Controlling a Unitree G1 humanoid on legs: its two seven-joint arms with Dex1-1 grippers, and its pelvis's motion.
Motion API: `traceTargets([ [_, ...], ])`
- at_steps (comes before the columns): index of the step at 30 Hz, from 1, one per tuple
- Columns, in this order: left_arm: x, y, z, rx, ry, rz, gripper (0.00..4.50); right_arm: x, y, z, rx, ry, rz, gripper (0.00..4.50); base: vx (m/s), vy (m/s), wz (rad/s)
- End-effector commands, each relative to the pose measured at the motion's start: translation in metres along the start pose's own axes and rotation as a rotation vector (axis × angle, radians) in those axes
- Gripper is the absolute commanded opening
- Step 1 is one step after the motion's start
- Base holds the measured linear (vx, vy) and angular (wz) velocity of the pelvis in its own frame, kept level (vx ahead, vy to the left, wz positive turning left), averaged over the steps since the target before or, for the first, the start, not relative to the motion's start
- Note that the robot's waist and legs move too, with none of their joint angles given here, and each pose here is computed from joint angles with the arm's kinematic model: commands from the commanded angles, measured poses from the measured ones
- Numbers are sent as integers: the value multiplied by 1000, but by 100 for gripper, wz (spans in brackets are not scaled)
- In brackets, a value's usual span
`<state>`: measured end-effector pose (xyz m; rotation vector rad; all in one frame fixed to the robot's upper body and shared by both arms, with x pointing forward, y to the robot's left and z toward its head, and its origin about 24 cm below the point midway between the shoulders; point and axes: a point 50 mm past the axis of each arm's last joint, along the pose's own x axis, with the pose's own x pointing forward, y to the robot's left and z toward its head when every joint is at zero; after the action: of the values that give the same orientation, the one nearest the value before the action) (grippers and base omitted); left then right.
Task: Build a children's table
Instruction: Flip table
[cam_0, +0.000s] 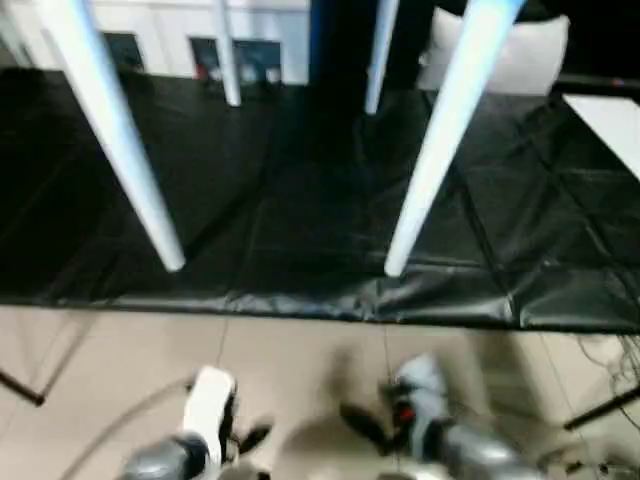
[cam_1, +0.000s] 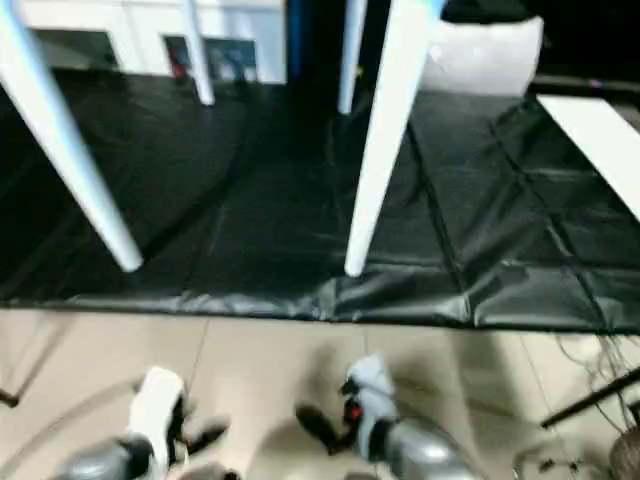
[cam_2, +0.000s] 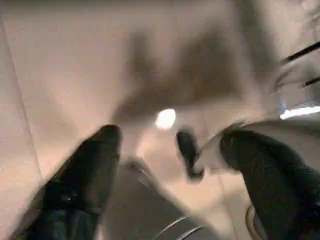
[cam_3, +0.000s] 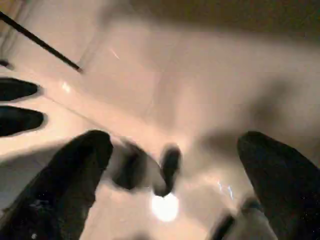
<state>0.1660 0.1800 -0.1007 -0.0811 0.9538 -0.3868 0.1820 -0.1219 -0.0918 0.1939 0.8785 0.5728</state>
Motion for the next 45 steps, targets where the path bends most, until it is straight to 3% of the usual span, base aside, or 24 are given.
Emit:
traceTargets([
  [1,10,11,-10,-47,51,116,413,8,-22,-22,16,149,-203,450,0,0,0],
  [3,15,14,-11,-80,59,155,413,10,-29,-30,26,212,-280,450,0,0,0],
  [6,21,14,-18,-143,93,187,413,7,-40,-43,123,272,-438,450,0,0,0],
  [10,25,14,-29,-130,175,205,413,0,-48,-66,190,400,-545,450,0,0,0],
  [19,30,7,-48,-218,268,213,413,-1,-38,-88,271,505,-521,450,0,0,0],
  [25,34,0,-52,-239,277,239,413,3,-30,-94,332,496,-494,450,0,0,0],
  [45,34,0,-52,-239,277,239,413,3,-30,-94,332,496,-494,450,0,0,0],
])
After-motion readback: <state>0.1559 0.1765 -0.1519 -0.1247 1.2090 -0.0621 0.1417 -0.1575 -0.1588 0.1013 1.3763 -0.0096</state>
